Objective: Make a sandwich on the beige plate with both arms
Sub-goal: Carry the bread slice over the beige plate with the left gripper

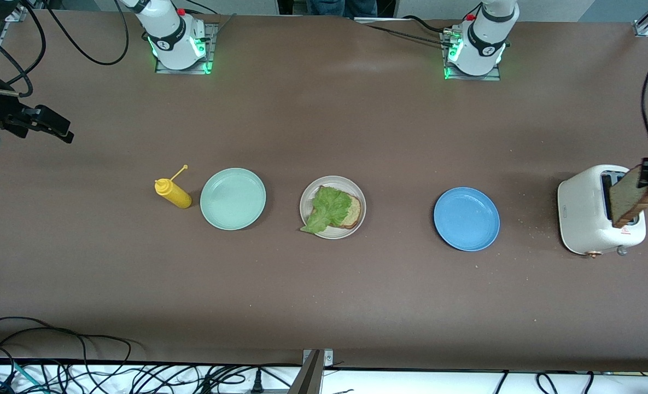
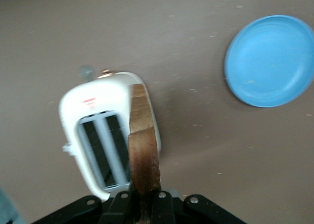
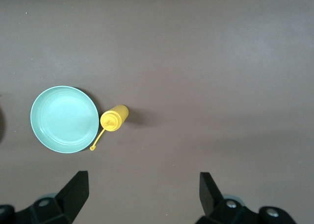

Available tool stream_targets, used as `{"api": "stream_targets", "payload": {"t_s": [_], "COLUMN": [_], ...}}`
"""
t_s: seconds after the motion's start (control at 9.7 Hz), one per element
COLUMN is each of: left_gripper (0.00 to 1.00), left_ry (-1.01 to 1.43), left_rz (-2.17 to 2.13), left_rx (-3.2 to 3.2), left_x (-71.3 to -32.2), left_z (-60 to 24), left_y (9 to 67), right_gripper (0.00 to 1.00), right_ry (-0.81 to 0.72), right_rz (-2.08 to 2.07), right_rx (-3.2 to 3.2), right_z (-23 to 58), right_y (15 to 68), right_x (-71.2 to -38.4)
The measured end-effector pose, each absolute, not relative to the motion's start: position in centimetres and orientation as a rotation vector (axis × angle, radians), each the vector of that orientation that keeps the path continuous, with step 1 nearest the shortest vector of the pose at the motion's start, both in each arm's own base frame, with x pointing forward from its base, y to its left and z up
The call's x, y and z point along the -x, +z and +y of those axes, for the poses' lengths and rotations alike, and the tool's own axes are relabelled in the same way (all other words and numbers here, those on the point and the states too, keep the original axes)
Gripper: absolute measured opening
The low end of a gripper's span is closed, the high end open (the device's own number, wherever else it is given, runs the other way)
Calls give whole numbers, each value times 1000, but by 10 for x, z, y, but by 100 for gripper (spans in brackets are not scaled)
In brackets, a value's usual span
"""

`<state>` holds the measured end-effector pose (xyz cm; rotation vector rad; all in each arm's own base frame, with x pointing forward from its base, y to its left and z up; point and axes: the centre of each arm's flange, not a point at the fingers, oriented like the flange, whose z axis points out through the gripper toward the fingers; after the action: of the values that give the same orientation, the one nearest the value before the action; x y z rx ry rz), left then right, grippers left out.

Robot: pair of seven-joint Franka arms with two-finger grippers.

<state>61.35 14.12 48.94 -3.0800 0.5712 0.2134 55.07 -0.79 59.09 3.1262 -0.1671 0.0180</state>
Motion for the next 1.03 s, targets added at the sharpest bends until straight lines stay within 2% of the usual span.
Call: {"api": "stream_targets", "payload": {"t_s": [0.52, 0.83, 1.03], "left_gripper": [9, 9, 9], "left_ry": [437, 724, 909], "left_rz": [835, 651, 451], "left_rx": [3520, 3816, 3878], "left_x": [-627, -633, -629], "left_z": [-31, -113, -178], "left_y": [429, 372, 360], "right_gripper": [100, 100, 100], "right_ry": [20, 21, 20], "right_rz": [-170, -170, -175], "right_rx": [-3126, -3126, -3126], "right_z": [-9, -9, -11], "right_y": [592, 592, 592], "right_x": [-551, -551, -551]}}
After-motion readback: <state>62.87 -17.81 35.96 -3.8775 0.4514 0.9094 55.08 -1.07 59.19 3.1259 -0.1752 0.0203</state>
